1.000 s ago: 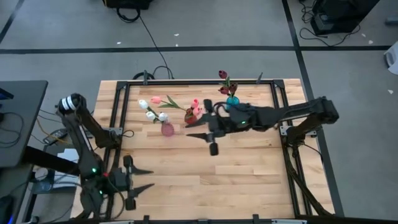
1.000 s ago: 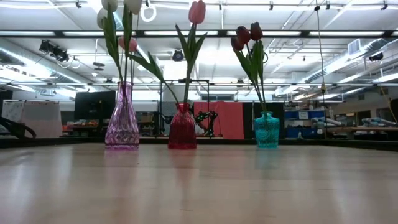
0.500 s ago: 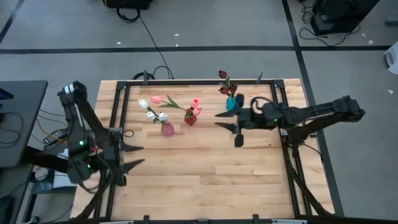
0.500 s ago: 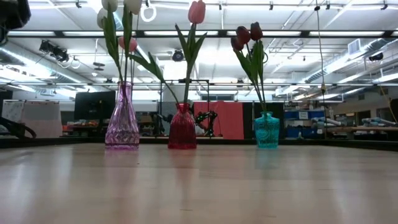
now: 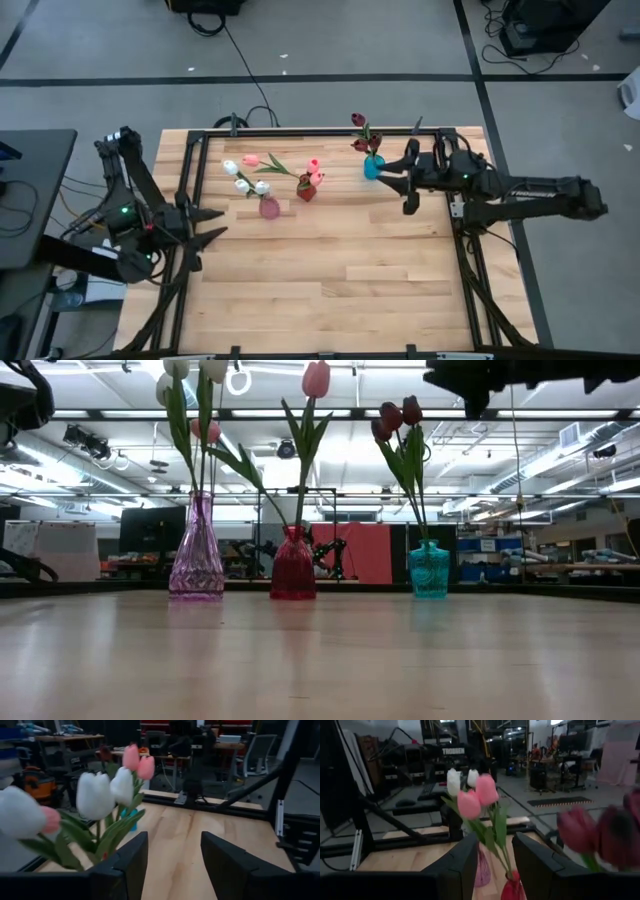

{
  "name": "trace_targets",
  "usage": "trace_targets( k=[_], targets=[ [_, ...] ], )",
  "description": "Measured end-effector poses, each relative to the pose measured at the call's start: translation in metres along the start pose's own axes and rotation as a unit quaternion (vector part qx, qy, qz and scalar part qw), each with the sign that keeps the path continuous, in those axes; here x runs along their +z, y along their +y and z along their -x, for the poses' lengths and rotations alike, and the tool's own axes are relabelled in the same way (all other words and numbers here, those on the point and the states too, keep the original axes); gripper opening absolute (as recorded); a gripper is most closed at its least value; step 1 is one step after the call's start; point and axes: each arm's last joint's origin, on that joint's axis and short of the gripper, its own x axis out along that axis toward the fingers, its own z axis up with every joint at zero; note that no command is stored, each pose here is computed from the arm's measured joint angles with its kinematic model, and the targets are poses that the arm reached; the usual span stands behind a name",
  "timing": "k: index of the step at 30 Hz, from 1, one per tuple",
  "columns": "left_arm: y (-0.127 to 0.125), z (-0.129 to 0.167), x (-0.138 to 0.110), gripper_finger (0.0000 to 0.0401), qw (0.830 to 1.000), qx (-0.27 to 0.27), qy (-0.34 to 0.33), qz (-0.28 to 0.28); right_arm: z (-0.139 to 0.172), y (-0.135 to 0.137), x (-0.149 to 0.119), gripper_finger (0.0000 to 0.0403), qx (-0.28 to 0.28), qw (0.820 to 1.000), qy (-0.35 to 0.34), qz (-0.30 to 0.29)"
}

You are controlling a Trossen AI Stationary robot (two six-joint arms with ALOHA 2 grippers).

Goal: Sort flowers into vase by color
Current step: Return to Home Position

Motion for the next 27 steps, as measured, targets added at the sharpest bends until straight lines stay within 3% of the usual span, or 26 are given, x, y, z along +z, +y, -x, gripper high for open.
trace_targets(
  k=[8,14,22,27],
  targets=[
    [0.007,-0.006,-0.037,0.0172,1.0,0.027,-0.01,0.009,0.005,-0.015,-0.026,0.0137,0.001,0.999,0.02,-0.041],
    [0.01,-0.011,-0.064,0.0165,0.999,0.031,-0.001,0.038,0.001,-0.015,-0.043,0.0137,0.049,0.998,0.009,-0.048],
    [0.027,-0.006,-0.076,0.0162,0.998,0.024,-0.024,0.061,0.003,-0.022,-0.049,0.0137,0.093,0.995,-0.007,-0.026],
    [0.039,-0.004,-0.076,0.0161,0.996,0.02,-0.031,0.08,0.007,-0.034,-0.047,0.0137,0.087,0.995,-0.01,-0.037]
  ],
)
